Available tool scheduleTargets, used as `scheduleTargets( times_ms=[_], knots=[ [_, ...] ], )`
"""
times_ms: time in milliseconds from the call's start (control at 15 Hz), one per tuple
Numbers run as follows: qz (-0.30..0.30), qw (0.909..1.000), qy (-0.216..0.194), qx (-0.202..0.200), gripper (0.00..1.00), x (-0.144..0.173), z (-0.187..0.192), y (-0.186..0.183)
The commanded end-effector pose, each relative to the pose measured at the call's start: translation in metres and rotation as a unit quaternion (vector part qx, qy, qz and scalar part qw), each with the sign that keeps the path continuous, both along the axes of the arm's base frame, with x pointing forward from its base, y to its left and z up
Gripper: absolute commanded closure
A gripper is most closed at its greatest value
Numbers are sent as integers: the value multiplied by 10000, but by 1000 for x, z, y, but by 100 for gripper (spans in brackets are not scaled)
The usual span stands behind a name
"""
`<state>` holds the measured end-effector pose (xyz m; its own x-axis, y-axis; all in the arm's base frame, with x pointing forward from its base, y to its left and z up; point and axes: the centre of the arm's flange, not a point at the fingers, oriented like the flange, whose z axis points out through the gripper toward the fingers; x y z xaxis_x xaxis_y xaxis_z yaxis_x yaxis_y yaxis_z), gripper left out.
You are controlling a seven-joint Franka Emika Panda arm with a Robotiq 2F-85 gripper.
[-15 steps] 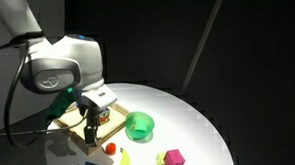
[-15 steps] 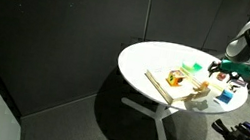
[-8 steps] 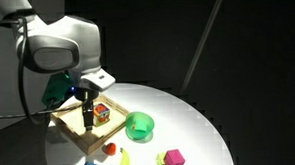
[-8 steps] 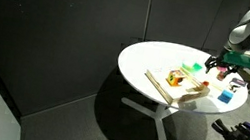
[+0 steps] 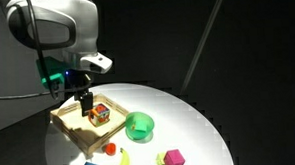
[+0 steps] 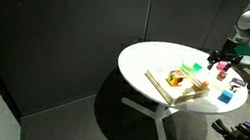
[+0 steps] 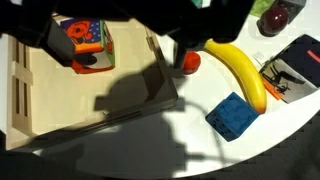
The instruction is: Put the blue block on the table
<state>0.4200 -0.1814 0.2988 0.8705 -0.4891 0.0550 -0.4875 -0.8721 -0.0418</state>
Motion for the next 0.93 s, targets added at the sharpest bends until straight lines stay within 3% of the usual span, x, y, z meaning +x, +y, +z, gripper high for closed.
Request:
scheduleTargets(
  times_ms=[0, 867],
  knots=[
    [644, 9979, -27, 23, 0, -14, 25, 9],
    [1864, 9825, -19, 27, 0, -31, 82, 49]
  ],
)
